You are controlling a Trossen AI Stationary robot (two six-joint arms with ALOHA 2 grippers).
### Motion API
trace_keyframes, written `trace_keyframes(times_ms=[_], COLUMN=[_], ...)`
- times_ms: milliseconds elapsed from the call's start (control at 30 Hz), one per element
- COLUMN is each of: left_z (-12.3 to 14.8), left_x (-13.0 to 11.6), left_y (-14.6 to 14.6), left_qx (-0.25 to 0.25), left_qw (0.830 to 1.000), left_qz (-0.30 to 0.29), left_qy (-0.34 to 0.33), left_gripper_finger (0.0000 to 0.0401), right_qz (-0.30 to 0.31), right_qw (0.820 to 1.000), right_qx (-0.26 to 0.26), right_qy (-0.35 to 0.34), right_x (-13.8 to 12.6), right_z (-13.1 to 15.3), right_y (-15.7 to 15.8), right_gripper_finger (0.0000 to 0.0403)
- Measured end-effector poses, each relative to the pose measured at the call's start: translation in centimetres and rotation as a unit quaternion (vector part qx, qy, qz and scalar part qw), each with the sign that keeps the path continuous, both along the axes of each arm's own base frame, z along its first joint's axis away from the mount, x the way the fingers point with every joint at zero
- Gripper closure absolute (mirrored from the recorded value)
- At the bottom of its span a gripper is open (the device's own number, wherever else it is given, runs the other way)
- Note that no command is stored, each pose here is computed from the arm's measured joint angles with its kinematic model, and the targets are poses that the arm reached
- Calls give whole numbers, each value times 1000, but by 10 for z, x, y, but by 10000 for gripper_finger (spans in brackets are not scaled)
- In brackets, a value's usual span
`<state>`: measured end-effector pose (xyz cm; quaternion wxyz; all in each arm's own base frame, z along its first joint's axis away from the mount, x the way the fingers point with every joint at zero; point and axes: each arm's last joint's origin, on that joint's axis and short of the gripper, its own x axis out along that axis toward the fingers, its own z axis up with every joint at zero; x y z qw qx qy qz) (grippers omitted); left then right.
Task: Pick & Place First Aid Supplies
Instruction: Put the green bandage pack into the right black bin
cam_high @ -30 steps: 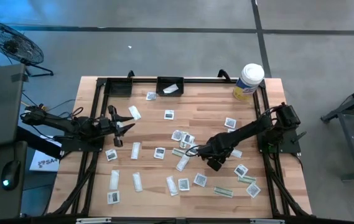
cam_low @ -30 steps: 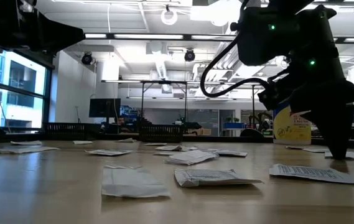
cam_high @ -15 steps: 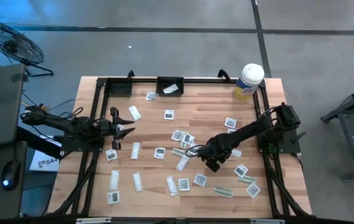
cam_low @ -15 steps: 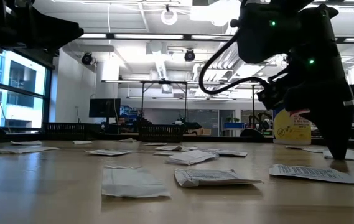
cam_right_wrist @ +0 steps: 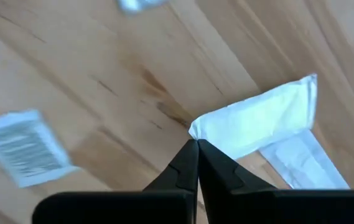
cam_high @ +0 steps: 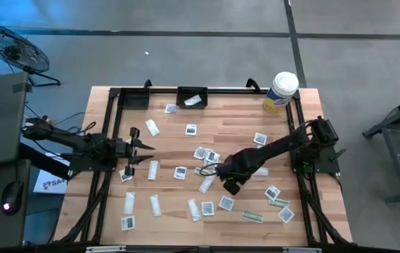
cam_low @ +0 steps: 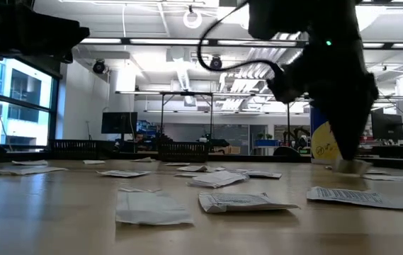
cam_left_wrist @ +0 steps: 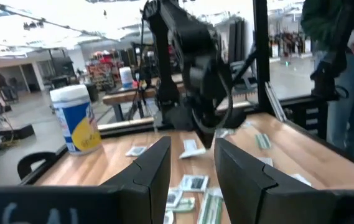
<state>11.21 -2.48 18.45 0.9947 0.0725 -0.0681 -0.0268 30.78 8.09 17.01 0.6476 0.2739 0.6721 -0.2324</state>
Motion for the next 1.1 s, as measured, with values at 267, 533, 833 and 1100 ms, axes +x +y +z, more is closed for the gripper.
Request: trace_keyframes(times_ms=[267,533,833,1100], left_z=[-3,-9,-8,-4], left_x=[14,35,71,84], left_y=[-3,-9,-18,-16], left_qx=[19,47,76,96], left_qw=[1000,997,991,980], left_qz=[12,8,19,118], left_qy=[8,52,107,126], left_gripper_finger=[280,280,280,280], right_qz=[18,19,-47,-155], right_qw=[998,992,981,960], right_qx=[-8,-25,-82,-107], right_qy=[-66,-123,-167,-205], right_x=[21,36,49,62], right_z=[31,62,81,86], right_y=[4,6,-16,-64], right_gripper_finger=[401,402,401,402])
